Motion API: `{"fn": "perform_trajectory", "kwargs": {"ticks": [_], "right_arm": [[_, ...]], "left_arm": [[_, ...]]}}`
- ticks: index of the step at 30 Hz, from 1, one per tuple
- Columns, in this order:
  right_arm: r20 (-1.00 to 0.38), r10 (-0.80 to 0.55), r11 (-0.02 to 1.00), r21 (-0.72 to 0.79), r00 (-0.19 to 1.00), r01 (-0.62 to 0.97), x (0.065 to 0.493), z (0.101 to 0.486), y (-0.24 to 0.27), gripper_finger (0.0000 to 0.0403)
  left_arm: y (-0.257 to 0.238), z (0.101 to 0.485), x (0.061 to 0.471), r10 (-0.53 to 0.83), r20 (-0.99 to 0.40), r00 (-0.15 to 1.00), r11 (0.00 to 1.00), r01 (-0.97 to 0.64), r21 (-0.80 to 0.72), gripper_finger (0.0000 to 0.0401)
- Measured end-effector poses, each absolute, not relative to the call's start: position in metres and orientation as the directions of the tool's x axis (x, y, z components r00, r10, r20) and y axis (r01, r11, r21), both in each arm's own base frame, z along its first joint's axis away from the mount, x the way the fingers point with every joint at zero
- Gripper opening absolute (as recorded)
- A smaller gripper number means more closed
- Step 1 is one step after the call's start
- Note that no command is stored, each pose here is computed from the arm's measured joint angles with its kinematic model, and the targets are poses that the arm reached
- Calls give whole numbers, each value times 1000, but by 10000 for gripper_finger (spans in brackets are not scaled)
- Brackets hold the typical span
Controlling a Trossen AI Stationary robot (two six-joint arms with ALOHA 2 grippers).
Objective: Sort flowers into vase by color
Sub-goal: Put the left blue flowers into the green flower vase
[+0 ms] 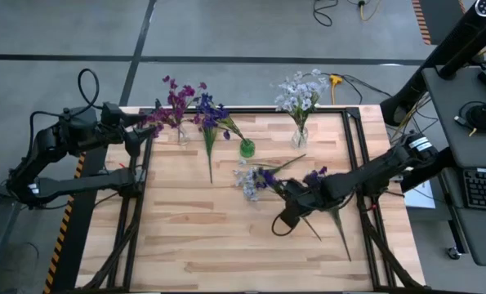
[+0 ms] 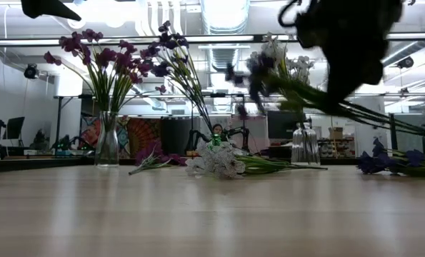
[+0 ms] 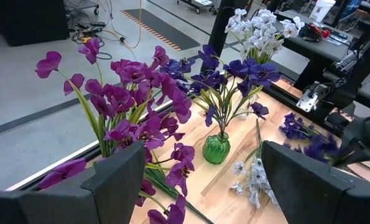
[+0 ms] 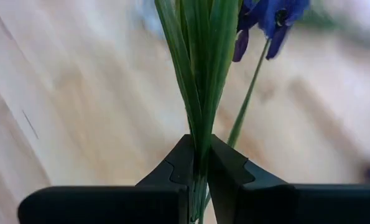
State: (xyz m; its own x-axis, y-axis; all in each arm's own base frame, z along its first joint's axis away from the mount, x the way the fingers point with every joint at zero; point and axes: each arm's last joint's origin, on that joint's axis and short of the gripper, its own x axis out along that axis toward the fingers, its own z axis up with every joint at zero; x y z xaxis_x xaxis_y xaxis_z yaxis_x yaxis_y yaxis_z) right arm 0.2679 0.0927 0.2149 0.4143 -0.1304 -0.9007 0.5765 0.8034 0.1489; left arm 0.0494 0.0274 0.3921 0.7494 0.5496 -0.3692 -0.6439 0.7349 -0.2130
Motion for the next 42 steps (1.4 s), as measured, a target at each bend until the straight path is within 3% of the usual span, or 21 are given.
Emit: {"fn": "perform_trajectory", "kwargs": {"ticks": [9, 17, 26, 37, 42], "right_arm": [[-656, -172, 909, 182, 735, 375, 293, 252, 69, 26], [-281, -209, 974, 31, 937, 226, 322, 284, 44, 27], [34, -300, 943, -140, 953, 302, 324, 292, 10, 27], [234, -459, 872, -64, 857, 485, 302, 272, -50, 27], [255, -495, 849, -61, 831, 525, 297, 273, -67, 27]], "left_arm": [[28, 392, 50, 552, -370, 747, 733, -647, -211, 302], [28, 392, 50, 553, -370, 747, 733, -647, -211, 302], [28, 392, 50, 553, -370, 746, 734, -647, -209, 302], [28, 392, 50, 553, -371, 746, 735, -646, -205, 302], [28, 392, 50, 553, -371, 746, 735, -647, -205, 302]]}}
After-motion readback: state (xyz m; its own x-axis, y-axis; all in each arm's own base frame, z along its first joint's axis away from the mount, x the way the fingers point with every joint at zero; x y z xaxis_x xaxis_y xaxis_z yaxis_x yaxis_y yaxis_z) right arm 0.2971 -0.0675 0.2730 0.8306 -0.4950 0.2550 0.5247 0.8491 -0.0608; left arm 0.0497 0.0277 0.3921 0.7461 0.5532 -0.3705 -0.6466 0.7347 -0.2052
